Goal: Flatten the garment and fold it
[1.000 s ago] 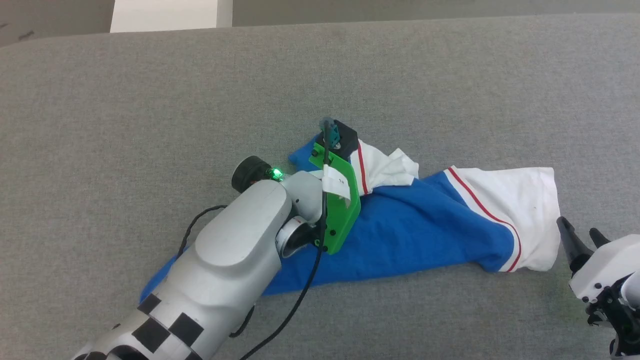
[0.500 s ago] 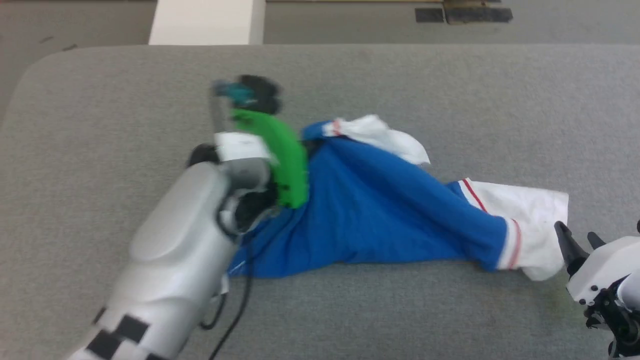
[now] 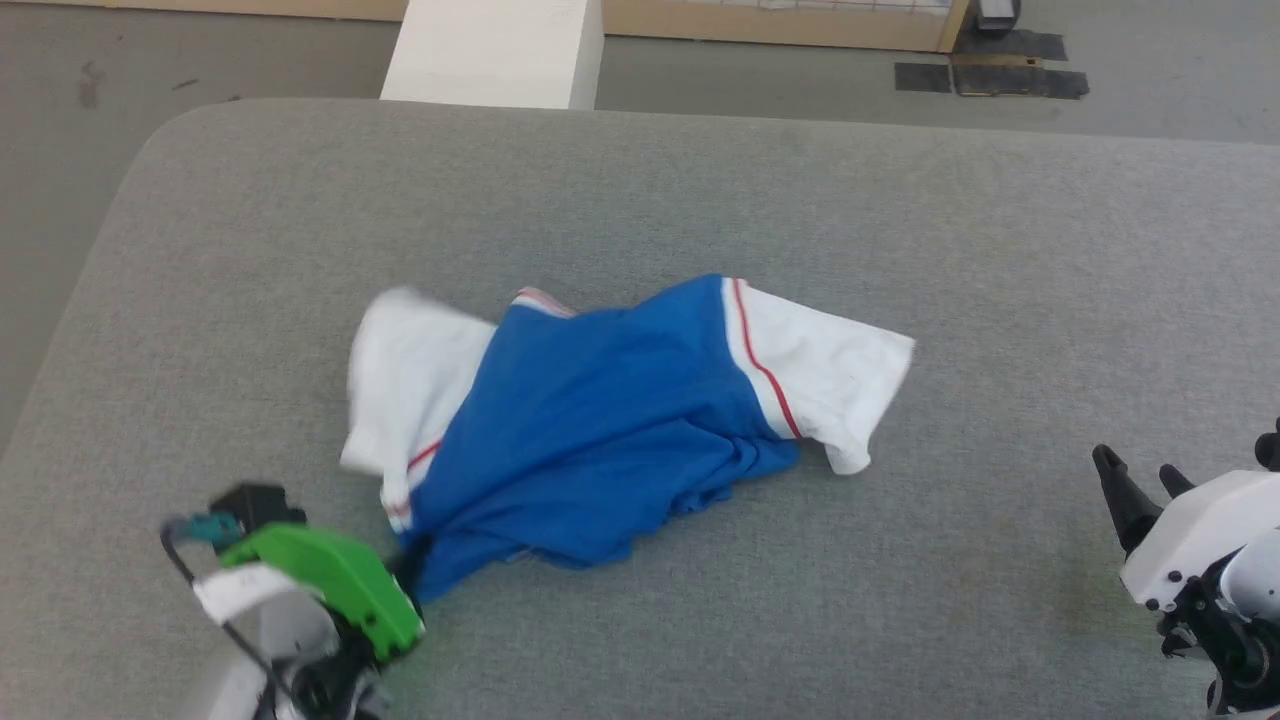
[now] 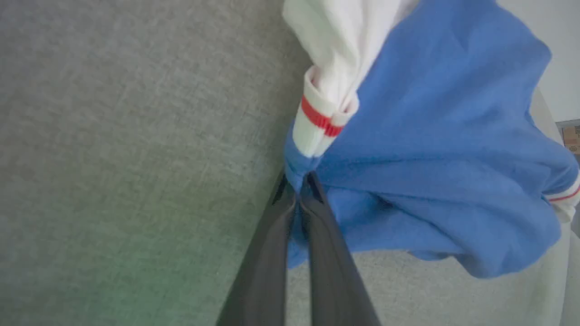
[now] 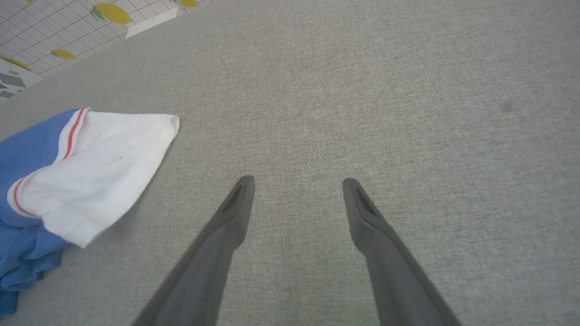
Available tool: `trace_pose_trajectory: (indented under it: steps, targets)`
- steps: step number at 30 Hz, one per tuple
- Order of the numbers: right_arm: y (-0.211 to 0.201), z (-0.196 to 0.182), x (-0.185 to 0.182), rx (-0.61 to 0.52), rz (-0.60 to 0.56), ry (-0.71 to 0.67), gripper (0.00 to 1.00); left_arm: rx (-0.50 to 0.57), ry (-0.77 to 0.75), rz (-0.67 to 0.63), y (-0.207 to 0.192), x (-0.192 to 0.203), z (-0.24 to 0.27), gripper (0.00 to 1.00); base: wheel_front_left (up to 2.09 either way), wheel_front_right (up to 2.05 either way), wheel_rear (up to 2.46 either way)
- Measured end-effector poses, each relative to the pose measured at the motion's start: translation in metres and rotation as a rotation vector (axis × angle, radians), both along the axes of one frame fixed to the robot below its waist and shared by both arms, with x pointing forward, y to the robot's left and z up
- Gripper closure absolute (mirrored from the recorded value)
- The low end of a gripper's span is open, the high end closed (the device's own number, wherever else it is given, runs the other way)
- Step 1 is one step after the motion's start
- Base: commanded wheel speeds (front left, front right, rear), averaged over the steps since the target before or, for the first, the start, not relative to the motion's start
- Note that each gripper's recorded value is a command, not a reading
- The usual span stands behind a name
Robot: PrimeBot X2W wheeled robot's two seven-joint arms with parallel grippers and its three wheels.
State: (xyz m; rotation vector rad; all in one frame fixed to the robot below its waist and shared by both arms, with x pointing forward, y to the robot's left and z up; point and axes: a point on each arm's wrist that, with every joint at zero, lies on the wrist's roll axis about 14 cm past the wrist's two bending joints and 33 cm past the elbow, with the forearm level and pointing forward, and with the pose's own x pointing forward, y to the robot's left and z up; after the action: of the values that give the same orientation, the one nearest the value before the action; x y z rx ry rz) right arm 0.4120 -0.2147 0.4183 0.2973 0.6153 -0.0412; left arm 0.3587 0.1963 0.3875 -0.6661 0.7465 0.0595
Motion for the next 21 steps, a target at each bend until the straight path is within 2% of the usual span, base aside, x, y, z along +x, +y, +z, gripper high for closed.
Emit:
trace_pose_trajectory:
  steps: [4, 5, 6, 10, 13, 15, 18, 21]
  targets:
    - [0.007, -0.002, 0.002, 0.002, 0.02, 0.005, 0.0, -0.04, 0.028, 0.01, -0.007, -0.014, -0.007, 1.0, 0.0, 0.0, 0.0]
    - [0.008, -0.002, 0.003, 0.002, 0.023, 0.006, 0.0, -0.043, 0.027, 0.012, -0.008, -0.014, -0.007, 0.8, 0.0, 0.0, 0.0]
    - [0.009, -0.002, 0.003, 0.002, 0.026, 0.006, 0.0, -0.044, 0.017, 0.019, -0.007, -0.013, -0.005, 0.0, 0.0, 0.0, 0.0]
    - [0.013, -0.001, 0.003, -0.001, 0.041, 0.007, 0.0, -0.031, -0.057, 0.053, 0.001, -0.005, 0.01, 0.0, 0.0, 0.0, 0.0]
    - [0.015, 0.003, 0.002, -0.001, 0.048, -0.001, 0.0, 0.041, -0.196, 0.106, 0.024, 0.011, 0.039, 0.0, 0.0, 0.0, 0.0]
    - [0.016, 0.005, 0.001, -0.001, 0.051, -0.006, 0.0, 0.111, -0.304, 0.135, 0.04, 0.019, 0.062, 0.0, 0.0, 0.0, 0.0]
    - [0.017, 0.008, 0.0, -0.003, 0.056, -0.013, 0.0, 0.277, -0.488, 0.158, 0.062, 0.029, 0.099, 0.0, 0.0, 0.0, 0.0]
    - [0.02, 0.01, -0.001, -0.003, 0.066, -0.019, 0.0, 0.393, -0.609, 0.159, 0.067, 0.027, 0.117, 0.0, 0.0, 0.0, 0.0]
